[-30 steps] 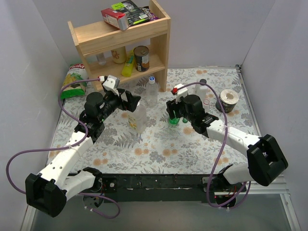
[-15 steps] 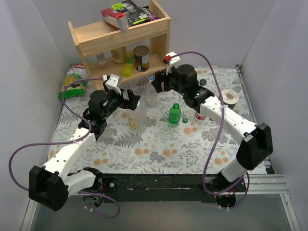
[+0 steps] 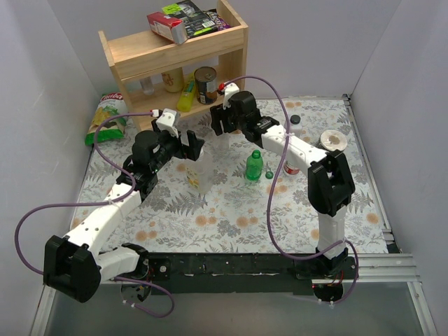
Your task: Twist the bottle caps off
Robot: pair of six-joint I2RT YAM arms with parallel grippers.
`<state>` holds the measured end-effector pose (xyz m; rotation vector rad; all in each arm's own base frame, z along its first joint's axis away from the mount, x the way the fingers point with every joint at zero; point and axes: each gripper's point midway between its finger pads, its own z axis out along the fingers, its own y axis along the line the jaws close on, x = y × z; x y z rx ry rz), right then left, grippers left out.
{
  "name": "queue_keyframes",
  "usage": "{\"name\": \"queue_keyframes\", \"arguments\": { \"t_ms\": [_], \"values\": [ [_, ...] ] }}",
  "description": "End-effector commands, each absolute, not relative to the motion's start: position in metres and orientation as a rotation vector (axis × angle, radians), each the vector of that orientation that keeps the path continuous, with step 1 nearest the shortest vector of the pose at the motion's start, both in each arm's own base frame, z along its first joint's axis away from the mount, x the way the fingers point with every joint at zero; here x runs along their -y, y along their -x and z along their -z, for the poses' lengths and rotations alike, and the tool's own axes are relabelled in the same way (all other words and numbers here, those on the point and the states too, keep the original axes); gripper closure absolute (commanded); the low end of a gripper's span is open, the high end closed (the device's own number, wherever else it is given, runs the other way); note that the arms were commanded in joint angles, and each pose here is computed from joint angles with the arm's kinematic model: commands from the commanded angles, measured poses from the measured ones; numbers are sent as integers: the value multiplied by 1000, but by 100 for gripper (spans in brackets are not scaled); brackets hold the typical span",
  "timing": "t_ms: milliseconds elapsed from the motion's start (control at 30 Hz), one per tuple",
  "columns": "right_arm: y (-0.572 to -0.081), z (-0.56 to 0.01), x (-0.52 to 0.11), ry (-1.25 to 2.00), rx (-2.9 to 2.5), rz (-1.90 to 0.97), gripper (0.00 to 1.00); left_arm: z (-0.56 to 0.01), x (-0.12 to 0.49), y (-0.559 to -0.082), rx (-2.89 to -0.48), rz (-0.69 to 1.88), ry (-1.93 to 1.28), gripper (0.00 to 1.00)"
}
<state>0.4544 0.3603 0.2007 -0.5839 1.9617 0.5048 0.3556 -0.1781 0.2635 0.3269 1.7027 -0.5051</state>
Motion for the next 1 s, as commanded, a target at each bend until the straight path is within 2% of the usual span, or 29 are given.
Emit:
{"name": "queue_keyframes", "arguments": {
  "t_ms": [0, 200, 333, 367, 400, 467, 500, 600, 700, 900, 967],
  "values": [
    [-475, -231, -364, 526, -1877, -502, 26, -274, 173, -361, -1684, 463, -325, 2],
    [-484, -225, -368, 513, -1868, -499, 30, -268, 174, -360, -1699, 470, -333, 2],
    [-489, -231, -369, 506, -1835, -495, 37, -265, 173, -361, -1704, 458, -341, 2],
    [-489, -233, -369, 507, -1831, -492, 41, -267, 173, -361, -1701, 457, -342, 2],
    [-489, -234, -369, 506, -1827, -491, 51, -267, 174, -360, -1700, 459, -345, 2],
    [-489, -236, -368, 508, -1822, -487, 58, -268, 175, -360, -1694, 466, -348, 2],
    [-487, -240, -368, 510, -1818, -488, 68, -269, 176, -359, -1689, 473, -358, 2],
    [-481, -253, -363, 507, -1803, -493, 84, -273, 180, -357, -1674, 491, -384, 2],
    [-469, -272, -356, 507, -1779, -510, 96, -279, 183, -355, -1658, 508, -396, 2],
    [-432, -306, -329, 512, -1765, -518, 99, -300, 201, -346, -1599, 594, -463, 2],
    [-415, -322, -318, 512, -1757, -527, 99, -294, 206, -351, -1622, 551, -481, 2]
  ]
}}
